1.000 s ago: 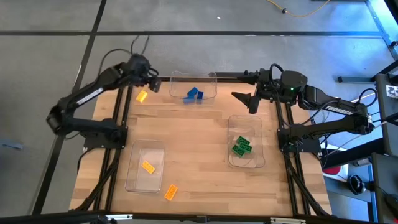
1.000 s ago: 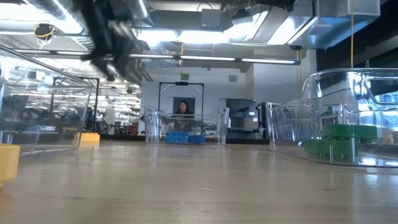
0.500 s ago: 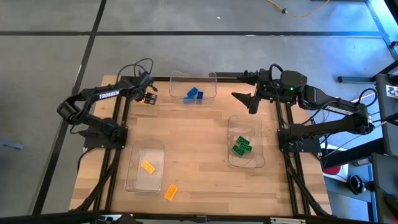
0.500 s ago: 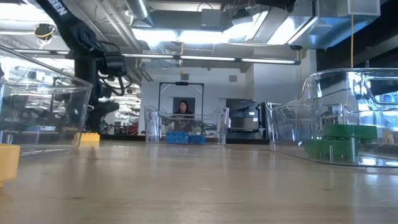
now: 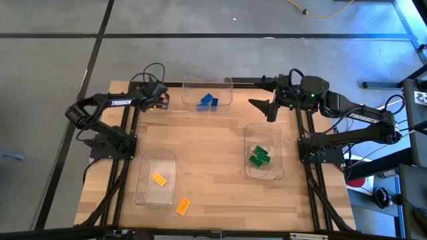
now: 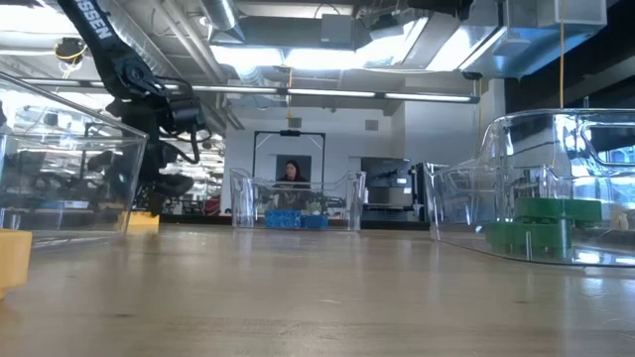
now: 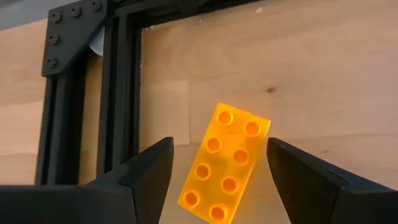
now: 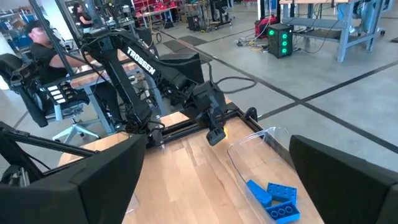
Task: Sort & place blocks by color
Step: Put the top yellow block into the bottom left transparent bin
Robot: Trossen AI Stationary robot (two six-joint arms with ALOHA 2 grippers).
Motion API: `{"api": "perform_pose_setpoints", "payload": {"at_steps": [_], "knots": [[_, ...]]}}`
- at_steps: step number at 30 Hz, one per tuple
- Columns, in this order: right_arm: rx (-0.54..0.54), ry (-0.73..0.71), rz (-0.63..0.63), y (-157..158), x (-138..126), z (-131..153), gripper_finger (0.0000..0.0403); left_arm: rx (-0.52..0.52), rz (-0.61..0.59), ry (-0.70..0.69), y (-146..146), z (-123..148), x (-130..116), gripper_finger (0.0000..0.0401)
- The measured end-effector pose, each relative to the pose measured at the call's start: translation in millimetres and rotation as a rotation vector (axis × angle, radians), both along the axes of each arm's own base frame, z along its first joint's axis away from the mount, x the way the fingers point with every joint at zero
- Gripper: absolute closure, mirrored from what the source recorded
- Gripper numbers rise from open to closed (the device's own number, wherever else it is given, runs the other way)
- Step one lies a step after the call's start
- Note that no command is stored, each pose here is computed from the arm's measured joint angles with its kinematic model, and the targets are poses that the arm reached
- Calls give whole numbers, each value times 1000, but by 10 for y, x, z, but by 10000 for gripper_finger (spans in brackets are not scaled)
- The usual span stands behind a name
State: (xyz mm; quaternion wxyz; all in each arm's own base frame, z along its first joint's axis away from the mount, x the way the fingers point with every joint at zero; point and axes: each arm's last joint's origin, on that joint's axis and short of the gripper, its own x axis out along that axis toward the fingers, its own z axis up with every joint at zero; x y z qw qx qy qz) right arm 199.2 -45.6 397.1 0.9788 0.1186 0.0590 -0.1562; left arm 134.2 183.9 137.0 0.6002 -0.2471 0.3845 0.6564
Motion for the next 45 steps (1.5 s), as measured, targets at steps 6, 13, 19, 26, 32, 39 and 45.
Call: {"api": "perform_pose_setpoints", "payload": {"at_steps": [6,13,19,26,32,39,45], "knots": [[0,0,0,0,0,0,4,-34,-4,-12,-46,-103,89,151],[0,0,0,-1,0,0,4,-58,36,-89,-108,-187,199,151],[-1,1,0,0,0,-1,4,-109,41,-185,-140,-192,250,151],[-1,7,0,0,-1,-6,4,-163,-5,-242,-174,-176,287,180],[-1,10,1,0,-1,-9,4,-179,-12,-261,-180,-162,284,252],[-2,10,0,0,-1,-9,4,-214,-117,-311,-220,-61,290,273],[-2,10,0,0,-1,-8,4,-82,-318,-443,-332,409,247,273]]}}
